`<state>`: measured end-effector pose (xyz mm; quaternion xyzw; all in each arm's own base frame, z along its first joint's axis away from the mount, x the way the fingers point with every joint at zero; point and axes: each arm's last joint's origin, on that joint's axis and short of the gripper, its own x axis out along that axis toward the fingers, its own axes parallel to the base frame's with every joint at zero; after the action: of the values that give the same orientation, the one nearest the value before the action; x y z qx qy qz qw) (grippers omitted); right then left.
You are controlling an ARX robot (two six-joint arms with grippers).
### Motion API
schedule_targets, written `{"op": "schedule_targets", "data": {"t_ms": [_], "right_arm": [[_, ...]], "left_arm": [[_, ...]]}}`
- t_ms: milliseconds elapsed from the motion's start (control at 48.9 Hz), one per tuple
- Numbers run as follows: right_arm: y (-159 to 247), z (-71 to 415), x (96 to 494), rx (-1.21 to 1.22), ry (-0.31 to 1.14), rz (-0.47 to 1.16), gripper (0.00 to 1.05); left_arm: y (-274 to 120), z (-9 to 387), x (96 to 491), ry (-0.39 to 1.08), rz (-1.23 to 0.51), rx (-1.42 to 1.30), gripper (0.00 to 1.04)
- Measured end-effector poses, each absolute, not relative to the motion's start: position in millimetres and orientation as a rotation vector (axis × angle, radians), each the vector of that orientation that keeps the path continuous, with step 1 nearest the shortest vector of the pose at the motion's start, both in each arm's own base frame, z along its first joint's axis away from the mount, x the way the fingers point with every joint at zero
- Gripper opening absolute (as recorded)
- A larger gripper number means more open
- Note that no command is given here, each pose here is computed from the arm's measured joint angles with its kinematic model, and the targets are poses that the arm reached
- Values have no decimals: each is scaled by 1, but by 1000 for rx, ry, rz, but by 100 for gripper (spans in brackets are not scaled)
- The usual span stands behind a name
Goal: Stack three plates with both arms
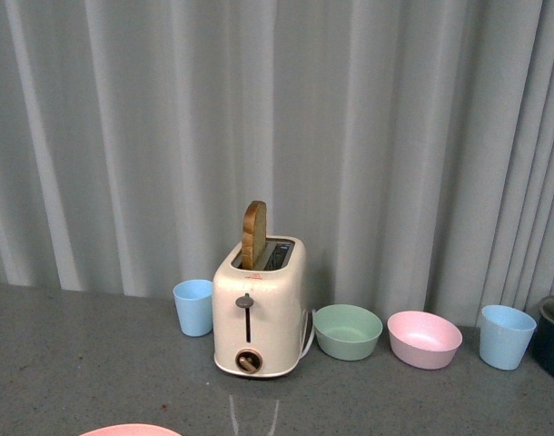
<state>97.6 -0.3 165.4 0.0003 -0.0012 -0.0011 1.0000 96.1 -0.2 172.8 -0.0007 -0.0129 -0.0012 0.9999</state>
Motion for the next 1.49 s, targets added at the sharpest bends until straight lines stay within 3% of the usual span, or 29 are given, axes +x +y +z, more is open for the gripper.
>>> {"op": "schedule_targets", "data": {"t_ms": [1002, 1043, 1104, 1145, 1247, 1350, 1493], "right_arm": [[0, 165, 98, 1, -2, -2, 97], [0, 165, 98, 1, -2, -2, 97], [0, 165, 98, 0, -2, 1, 97], [0, 165, 98, 1, -2, -2, 97], [0, 165, 98, 0, -2, -2, 97], [0, 165, 98, 0, -2, -1, 97], [0, 165, 98, 0, -2, -2, 97]], "left_arm": [[0, 173, 96, -26, -2, -1, 98], [0, 171, 97, 62, -51, 8, 98], [1, 171, 98, 361, -180, -27, 98], [2, 174, 102, 416, -212, -36, 98], [2, 196, 121, 365, -254, 14, 98], [6, 224, 169, 333, -275, 108, 98], [16, 213, 256, 563, -326, 143, 98]]}}
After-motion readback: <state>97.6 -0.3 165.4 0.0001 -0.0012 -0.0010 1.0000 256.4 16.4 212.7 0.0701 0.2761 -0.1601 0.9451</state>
